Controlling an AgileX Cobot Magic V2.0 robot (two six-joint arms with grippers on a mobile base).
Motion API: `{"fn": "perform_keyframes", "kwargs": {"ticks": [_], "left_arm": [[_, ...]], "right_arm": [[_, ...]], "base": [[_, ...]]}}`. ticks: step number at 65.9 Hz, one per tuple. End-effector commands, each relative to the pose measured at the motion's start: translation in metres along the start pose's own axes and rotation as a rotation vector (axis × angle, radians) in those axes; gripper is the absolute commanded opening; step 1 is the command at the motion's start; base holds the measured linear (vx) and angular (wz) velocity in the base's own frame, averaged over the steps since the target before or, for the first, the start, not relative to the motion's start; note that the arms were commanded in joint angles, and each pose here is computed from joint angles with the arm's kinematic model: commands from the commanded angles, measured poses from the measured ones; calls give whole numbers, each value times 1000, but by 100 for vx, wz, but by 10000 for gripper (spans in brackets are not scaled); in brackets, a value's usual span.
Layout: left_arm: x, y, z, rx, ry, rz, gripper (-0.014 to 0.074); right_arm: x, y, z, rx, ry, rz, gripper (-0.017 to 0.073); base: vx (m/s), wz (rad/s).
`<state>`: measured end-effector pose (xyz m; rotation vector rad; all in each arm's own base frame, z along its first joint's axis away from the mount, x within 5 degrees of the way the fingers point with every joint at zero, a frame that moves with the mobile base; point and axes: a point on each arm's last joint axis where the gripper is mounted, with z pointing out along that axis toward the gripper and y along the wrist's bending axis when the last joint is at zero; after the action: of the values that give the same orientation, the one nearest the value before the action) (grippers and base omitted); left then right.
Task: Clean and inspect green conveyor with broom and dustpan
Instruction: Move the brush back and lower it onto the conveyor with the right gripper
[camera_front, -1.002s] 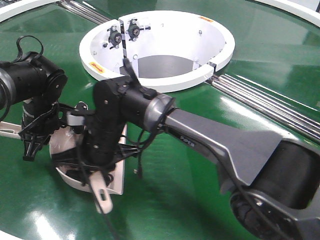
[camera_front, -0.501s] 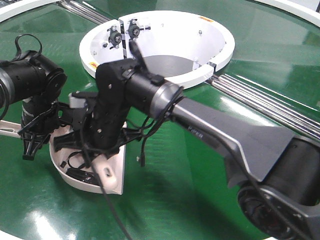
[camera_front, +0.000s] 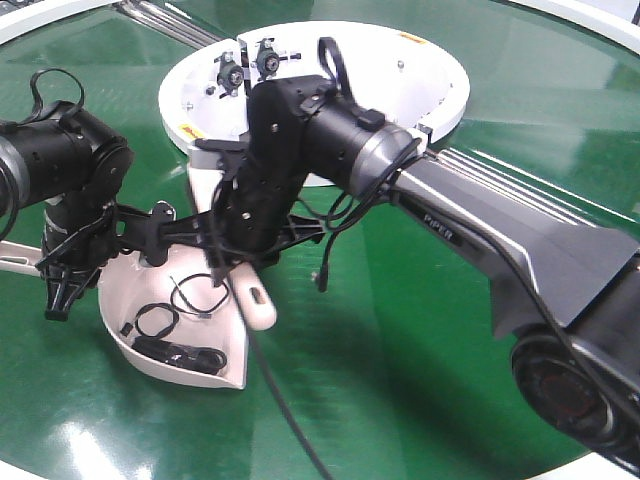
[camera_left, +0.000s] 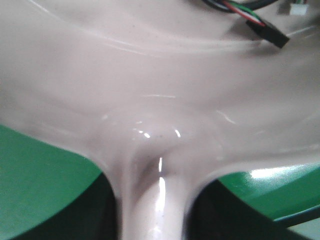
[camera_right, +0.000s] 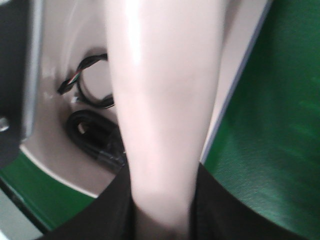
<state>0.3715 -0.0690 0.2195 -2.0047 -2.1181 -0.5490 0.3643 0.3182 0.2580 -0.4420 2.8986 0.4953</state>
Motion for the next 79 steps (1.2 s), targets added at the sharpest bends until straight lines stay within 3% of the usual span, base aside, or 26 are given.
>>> {"fn": "perform_keyframes", "kwargs": {"ticks": [1,19,38,42,51,56,67,79], "left_arm": [[14,0,-26,-56,20,-25,-6],[14,0,-26,-56,20,-25,-6],[14,0,-26,-56,20,-25,-6],[14,0,-26,-56,20,-25,-6],[14,0,-26,-56,20,-25,-6],[14,0,-26,-56,20,-25,-6],[14,0,-26,-56,20,-25,-6],[14,0,-26,-56,20,-25,-6]], "right_arm": [[-4,-6,-50,-20,-79,-16,-4],[-18,-45,-69,116,-157,-21,-4],[-20,-95,-117,156,-228,-24,-4],[-14,-110,-120,187,-205,-25,-4],[7,-150,-118,231,-120,48,-4],[23,-165,-114,245,-61,49,-4],[53,-186,-103,263,45,59,-4],[81,-195,-80,271,105,61,-4]], "base": [[0,0],[0,0],[0,0],[0,0],[0,0],[0,0],[0,0],[0,0]]}}
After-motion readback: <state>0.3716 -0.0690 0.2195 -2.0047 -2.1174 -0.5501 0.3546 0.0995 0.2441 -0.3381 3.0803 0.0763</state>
